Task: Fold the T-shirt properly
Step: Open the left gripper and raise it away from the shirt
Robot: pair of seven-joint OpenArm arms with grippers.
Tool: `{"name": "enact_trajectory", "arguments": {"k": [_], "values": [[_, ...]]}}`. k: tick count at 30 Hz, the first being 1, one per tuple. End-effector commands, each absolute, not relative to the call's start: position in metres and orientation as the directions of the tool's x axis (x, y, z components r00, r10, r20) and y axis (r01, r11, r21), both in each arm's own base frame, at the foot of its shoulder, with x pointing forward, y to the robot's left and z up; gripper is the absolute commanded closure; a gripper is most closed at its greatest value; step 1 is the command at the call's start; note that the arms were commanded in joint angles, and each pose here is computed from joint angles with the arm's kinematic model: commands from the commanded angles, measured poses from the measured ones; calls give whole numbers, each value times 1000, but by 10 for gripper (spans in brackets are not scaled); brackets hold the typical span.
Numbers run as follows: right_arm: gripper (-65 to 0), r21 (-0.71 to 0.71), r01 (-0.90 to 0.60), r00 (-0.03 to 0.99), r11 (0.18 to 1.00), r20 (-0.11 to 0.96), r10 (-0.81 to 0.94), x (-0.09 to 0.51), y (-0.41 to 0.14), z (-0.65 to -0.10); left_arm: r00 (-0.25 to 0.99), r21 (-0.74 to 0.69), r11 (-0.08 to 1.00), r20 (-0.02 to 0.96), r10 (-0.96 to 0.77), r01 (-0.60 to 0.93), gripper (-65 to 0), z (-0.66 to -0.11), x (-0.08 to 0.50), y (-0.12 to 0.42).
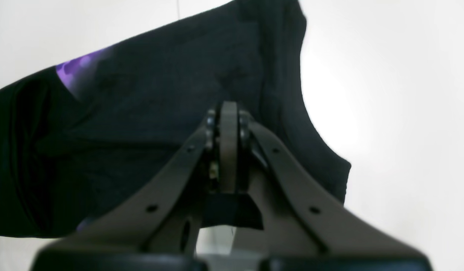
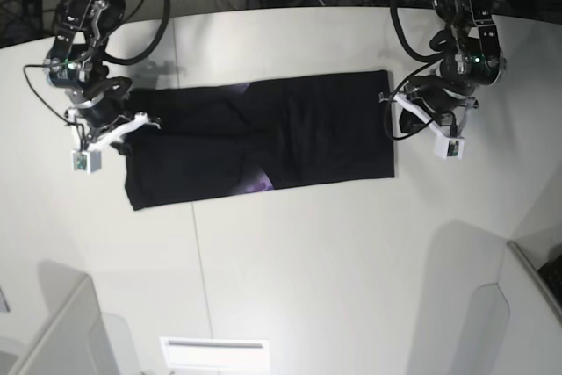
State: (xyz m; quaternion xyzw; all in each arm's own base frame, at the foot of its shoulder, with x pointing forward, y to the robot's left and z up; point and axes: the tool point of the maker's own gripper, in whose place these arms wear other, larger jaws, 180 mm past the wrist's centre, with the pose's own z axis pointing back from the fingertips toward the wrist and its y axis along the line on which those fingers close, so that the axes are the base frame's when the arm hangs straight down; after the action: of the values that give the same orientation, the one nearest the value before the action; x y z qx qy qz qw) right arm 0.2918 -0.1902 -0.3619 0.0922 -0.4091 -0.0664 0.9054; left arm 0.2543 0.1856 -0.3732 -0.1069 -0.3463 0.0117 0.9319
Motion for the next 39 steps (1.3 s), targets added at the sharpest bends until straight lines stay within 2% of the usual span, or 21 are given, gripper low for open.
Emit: {"name": "enact_trajectory", "arguments": {"k": [1, 5, 11, 17, 19, 24, 29, 31, 34, 39], "values": [[0, 223, 33, 623, 974, 758, -195, 303, -192, -348, 730, -189, 980, 678, 86, 60, 0, -362, 257, 196], [0, 224, 21, 641, 974, 745, -185, 311, -190, -343, 707, -112, 990, 707, 20, 84, 0, -353, 244, 233], [0, 225, 8, 661, 974, 730, -174, 322, -187, -335, 710, -42, 998, 704, 1, 40, 0, -349, 223, 273], [0, 245, 5, 690, 970, 701, -180, 333, -184, -336, 722, -31, 999, 692, 11, 15, 0, -352, 212, 283], [0, 267, 46, 707, 963, 672, -220, 333, -194, -343, 693, -34, 999, 721, 10, 21, 0, -349, 214, 280], [-141, 458, 157, 700, 875, 573, -426, 329, -226, -355, 638, -37, 999, 770, 17, 18, 0, -344, 212, 281], [-249, 610, 162, 705, 776, 479, -523, 328, -242, -365, 638, -37, 999, 770, 17, 18, 0, -344, 212, 281], [-329, 667, 181, 708, 723, 422, -566, 328, -247, -372, 638, -37, 999, 770, 17, 18, 0, -344, 212, 281], [-428, 692, 202, 718, 693, 378, -585, 328, -255, -379, 638, -38, 999, 770, 17, 19, 0, -344, 212, 280], [-434, 666, 175, 780, 725, 356, -515, 335, -244, -388, 650, -15, 1000, 760, -2, 22, 0, -347, 211, 282]]}}
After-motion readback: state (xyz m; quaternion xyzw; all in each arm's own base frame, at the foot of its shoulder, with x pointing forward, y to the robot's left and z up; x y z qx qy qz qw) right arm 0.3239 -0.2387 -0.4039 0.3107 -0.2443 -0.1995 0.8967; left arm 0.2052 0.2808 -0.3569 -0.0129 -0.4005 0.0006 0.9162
